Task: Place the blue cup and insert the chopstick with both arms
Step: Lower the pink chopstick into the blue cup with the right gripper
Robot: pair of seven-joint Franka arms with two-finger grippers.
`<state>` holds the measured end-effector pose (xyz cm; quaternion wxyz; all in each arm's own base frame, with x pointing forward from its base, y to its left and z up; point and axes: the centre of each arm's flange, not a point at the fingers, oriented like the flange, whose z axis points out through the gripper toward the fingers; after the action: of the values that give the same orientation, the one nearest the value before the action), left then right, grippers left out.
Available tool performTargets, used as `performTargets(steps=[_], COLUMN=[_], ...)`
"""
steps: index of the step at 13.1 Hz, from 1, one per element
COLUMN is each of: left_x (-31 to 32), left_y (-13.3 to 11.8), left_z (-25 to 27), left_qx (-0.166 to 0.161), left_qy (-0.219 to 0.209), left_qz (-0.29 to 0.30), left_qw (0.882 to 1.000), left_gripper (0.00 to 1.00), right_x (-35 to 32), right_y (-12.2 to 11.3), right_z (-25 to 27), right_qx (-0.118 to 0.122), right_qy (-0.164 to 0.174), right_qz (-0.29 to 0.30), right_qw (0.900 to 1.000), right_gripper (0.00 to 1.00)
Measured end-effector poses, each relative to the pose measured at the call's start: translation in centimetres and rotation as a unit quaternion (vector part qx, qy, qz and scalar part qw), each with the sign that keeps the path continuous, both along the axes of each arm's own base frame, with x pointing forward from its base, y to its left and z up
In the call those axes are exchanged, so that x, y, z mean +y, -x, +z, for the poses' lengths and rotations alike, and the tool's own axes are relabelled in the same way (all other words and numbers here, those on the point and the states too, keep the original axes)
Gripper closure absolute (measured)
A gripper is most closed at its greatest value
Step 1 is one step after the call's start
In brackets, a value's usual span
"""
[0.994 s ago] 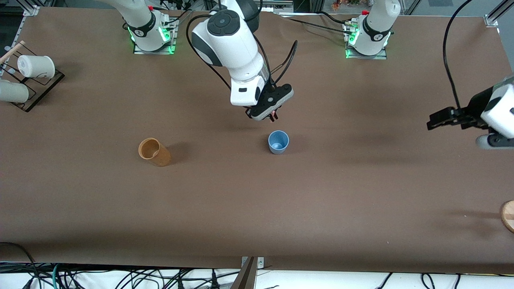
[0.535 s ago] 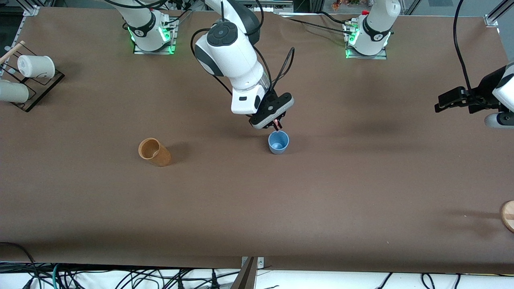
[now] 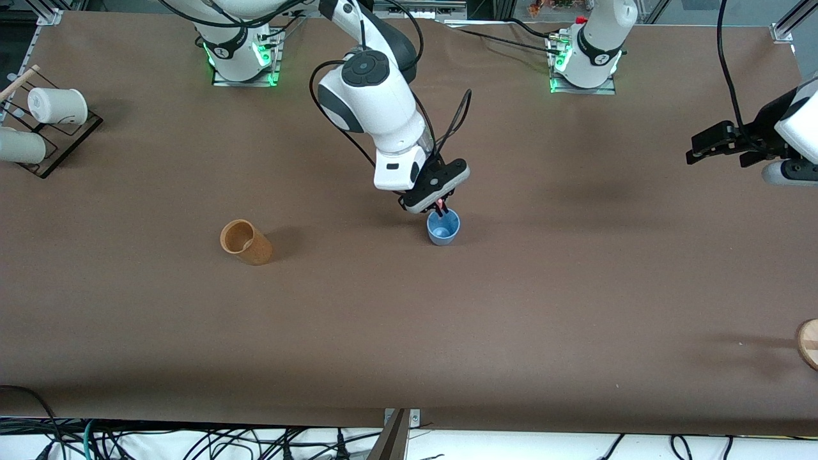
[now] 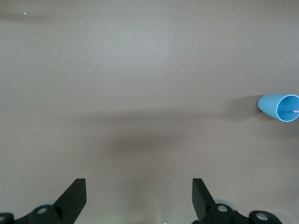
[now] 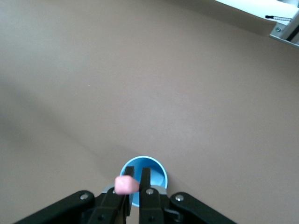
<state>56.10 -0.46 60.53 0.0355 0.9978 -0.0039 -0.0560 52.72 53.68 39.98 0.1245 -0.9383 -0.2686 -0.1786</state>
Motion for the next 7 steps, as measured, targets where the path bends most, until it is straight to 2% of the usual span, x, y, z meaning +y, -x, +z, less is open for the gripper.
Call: performTargets(steps=[2, 3, 7], left_x=[-0.1, -0.1, -0.1], left_y=[0.4, 0.5, 0.8], left_z=[-0.2, -0.3, -1.0], left_qx=[-0.005, -0.007, -0.002], left_qy=[0.0, 0.001, 0.001], left_qz=[0.0, 0.0, 0.0], left_qw=[1.0, 1.0, 1.0], left_gripper=[0.0, 0.0, 0.0], right_x=[0.5, 0.8, 1.1], right_y=[0.2, 0.3, 0.5], right_z=[-1.7, -2.4, -2.5], right_qx=[0.0, 0.001, 0.0], right_qy=[0.004, 0.007, 0.007], right_qz=[-0.004, -0.002, -0.001], right_qw=[1.0, 1.0, 1.0], right_gripper=[0.91, 0.85, 0.46])
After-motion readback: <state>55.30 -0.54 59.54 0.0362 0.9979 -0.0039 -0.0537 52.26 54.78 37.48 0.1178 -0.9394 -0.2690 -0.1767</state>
